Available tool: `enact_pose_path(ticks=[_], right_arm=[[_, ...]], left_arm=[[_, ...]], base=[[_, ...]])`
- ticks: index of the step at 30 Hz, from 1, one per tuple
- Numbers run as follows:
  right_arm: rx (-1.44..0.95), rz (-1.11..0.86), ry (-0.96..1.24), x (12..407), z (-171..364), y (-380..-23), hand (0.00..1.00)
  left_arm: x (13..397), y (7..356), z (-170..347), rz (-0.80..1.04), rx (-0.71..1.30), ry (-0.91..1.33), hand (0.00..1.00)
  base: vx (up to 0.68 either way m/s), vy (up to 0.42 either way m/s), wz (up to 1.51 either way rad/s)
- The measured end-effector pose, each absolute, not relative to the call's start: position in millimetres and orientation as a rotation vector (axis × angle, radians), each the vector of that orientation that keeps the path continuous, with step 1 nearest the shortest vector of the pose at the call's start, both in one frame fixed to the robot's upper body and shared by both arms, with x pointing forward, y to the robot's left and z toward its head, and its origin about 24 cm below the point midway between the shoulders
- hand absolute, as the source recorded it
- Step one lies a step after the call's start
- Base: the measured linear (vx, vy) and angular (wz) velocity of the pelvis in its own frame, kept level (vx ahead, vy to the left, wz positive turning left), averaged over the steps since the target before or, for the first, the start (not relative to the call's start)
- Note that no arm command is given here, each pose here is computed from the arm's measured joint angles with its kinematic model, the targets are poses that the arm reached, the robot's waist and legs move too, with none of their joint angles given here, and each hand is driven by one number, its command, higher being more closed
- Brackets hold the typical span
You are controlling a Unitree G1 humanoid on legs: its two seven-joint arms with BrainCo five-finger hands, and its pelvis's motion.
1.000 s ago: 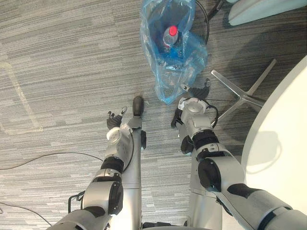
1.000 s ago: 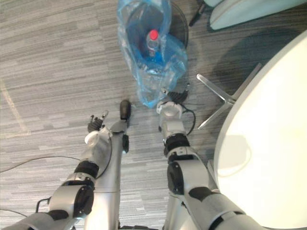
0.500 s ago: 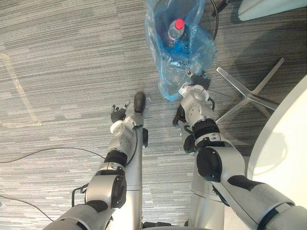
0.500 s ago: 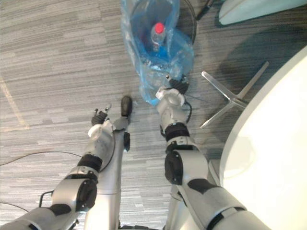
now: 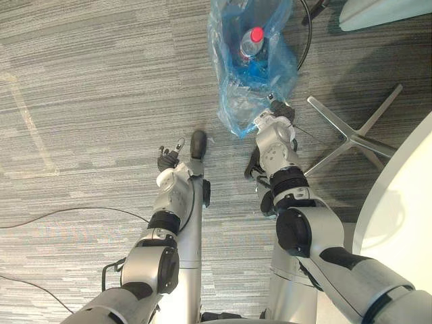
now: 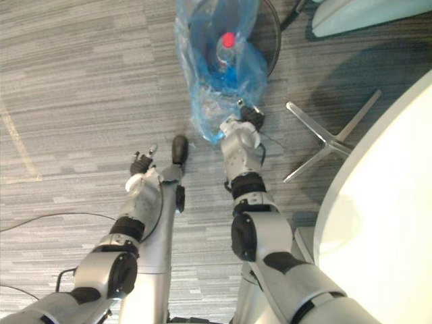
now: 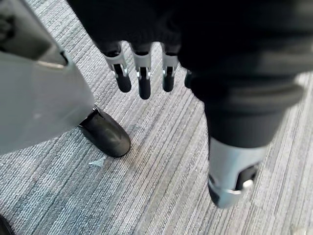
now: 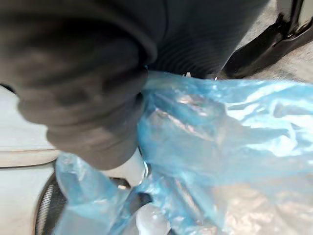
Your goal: Gather rubbish on tea table into small bin, then transfer packed bag to large trash can.
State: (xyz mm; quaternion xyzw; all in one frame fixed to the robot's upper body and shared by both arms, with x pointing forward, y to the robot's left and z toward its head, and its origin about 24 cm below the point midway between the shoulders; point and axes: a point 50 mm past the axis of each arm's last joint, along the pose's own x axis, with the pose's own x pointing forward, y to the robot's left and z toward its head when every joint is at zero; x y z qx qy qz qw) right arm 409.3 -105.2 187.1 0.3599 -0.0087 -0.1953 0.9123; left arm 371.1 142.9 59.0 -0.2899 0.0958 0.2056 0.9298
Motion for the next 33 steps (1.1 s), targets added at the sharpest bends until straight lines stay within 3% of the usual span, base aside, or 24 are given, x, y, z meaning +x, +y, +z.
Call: enact_pose_path(ticks=[8,12,14,18,21,25,28,33], right_arm=[[0.702,-0.378,-0.048,401,168,-110,1.0],[0.638,-0.307,-0.064,393,158,-99,1.0],[0.592,-0.255,-0.101,387,157,-93,1.0],[0.512,-0.208,-0.075,360,116,-88,1.0],[0.499,-0.192,-0.024,346,90,-87,1.0],[0.512,-0.098,-0.013,339,87,-69,1.0],[0.495,-0.008,0.015,334,84,-49,1.0],[0.443,0.085,0.103,318,61,-36,1.0]], left_arm=[[371,137,58,0.406,-0.608,0.22,0.0],[356,147,32,0.445,-0.615,0.269,0.0],[341,157,18,0.473,-0.539,0.27,0.0],[293,151,-2,0.37,-0.099,0.195,0.0],[292,142,-6,0.348,-0.183,0.218,0.0],[341,106,76,0.216,-0.252,-0.018,0.0],[351,88,116,0.142,-0.293,-0.143,0.0],[338,83,84,0.142,-0.301,-0.027,0.0]], base=[[-0.01,-0.046,-0.14],[-0.01,-0.041,-0.11],[0.01,-0.045,0.02],[0.04,-0.066,0.23],[0.09,-0.083,0.27],[0.08,-0.031,-0.04],[0.07,0.013,-0.2],[0.12,0.004,-0.09]])
